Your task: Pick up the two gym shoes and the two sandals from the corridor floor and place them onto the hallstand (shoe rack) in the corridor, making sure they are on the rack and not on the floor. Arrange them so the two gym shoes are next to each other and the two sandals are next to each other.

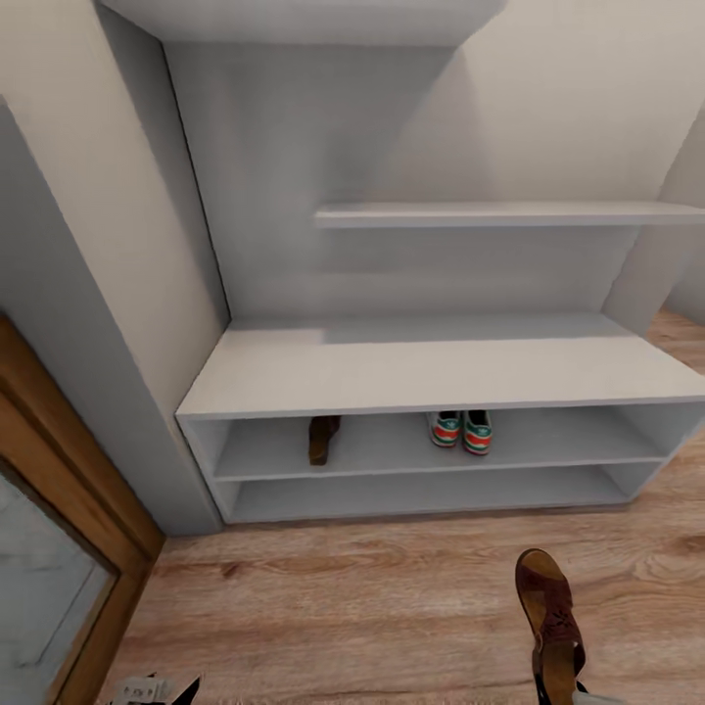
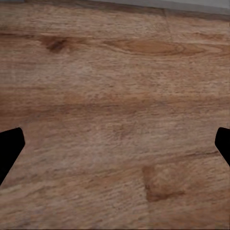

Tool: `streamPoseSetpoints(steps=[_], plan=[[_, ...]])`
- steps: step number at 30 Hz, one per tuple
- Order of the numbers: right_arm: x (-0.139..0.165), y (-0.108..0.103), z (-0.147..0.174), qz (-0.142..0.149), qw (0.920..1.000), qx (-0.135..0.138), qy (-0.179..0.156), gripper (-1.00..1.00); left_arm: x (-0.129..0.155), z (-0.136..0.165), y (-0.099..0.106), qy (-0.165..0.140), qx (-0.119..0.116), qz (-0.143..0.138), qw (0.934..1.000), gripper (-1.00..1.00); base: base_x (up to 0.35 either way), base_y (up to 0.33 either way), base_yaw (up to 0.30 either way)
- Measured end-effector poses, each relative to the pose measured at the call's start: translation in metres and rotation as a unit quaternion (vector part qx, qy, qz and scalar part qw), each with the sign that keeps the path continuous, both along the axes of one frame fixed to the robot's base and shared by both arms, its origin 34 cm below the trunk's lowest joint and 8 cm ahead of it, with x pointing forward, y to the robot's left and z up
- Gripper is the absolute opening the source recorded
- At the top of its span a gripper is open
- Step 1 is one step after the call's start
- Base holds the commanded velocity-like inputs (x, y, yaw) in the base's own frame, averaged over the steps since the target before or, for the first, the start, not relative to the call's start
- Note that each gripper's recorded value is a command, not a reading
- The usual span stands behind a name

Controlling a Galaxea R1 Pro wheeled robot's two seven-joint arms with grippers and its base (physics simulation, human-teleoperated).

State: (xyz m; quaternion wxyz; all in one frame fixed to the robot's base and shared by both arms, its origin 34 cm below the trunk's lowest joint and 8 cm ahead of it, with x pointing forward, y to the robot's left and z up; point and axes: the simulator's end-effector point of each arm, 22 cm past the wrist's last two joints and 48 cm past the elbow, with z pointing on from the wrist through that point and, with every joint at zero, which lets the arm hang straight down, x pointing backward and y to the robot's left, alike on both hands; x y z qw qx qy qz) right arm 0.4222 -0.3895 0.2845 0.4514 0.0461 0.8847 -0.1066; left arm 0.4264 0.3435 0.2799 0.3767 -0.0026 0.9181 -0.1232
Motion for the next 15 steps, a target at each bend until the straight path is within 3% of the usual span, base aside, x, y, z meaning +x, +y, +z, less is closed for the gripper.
streamPoseSetpoints(steps=[8, 15], plan=[[-0.003, 0.004, -0.004, 0.001, 1.0, 0.003, 0.005, -1.0, 0.0, 0.002, -0.006, -0.018, 0.003, -0.013, 0.9998, 1.0, -0.156, 0.296, 0.147], [-0.005, 0.014, -0.009, 0.002, 0.9999, 0.01, 0.013, -1.0, -0.007, 0.003, -0.017, -0.031, -0.004, -0.035, 0.9989, 1.0, -0.159, 0.222, 0.048]])
